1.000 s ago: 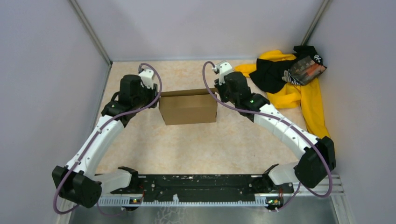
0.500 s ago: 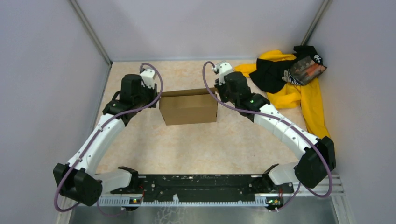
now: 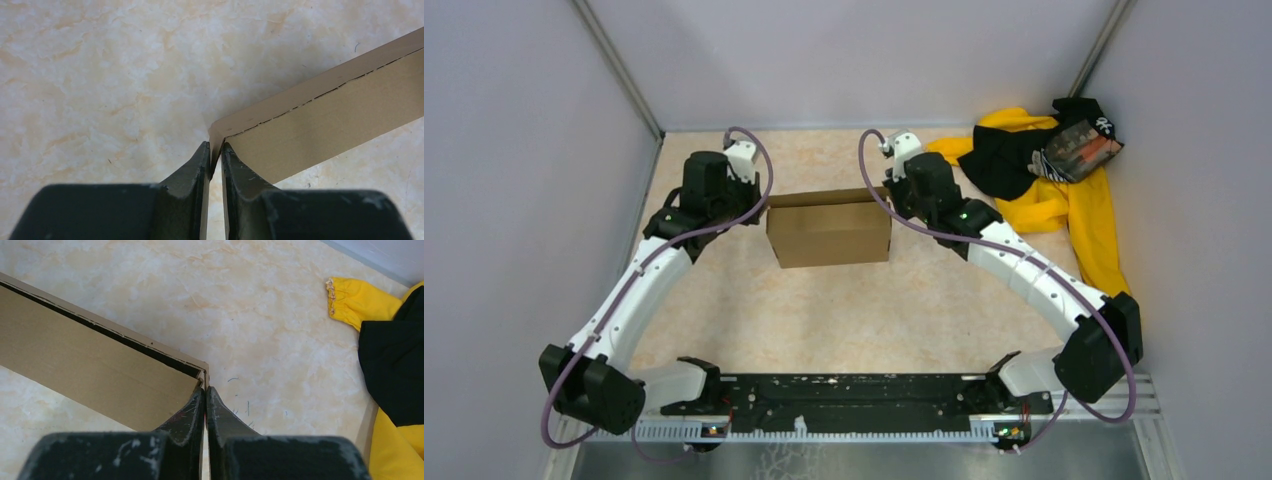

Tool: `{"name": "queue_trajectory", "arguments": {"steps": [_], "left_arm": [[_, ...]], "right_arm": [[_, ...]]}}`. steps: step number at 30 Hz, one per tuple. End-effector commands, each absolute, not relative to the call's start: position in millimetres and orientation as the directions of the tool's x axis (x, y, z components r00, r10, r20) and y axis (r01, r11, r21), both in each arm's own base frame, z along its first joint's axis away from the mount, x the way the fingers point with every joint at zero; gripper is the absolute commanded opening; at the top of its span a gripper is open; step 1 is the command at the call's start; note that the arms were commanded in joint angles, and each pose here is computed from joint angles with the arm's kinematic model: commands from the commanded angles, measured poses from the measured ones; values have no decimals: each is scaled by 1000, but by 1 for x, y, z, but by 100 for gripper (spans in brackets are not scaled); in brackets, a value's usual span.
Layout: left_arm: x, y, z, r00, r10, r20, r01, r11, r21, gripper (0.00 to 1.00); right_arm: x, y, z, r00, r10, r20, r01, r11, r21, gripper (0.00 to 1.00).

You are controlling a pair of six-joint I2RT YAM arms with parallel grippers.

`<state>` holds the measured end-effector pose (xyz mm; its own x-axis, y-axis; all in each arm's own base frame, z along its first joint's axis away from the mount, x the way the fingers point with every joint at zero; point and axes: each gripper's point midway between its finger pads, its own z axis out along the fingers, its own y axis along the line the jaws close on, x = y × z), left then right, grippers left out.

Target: Fold the paper box

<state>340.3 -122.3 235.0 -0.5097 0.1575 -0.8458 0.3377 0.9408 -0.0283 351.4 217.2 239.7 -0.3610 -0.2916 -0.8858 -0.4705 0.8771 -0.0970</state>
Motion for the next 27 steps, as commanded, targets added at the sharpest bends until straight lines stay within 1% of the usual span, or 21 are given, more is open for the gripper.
{"name": "queue_trajectory", "arguments": {"steps": [1, 16, 27], "left_arm": [[345, -127, 250, -502, 140, -853, 345, 937, -50, 19], [341, -128, 240, -531, 149, -834, 355, 933, -59, 18], [340, -137, 239, -569, 107, -815, 349, 929, -121, 17]], "right_arm": [[359, 222, 273, -318, -235, -918, -460, 885, -68, 0], [360, 227, 272, -362, -211, -908, -452, 892, -27, 0], [361, 229, 273, -410, -198, -890, -435, 900, 0, 0]]}}
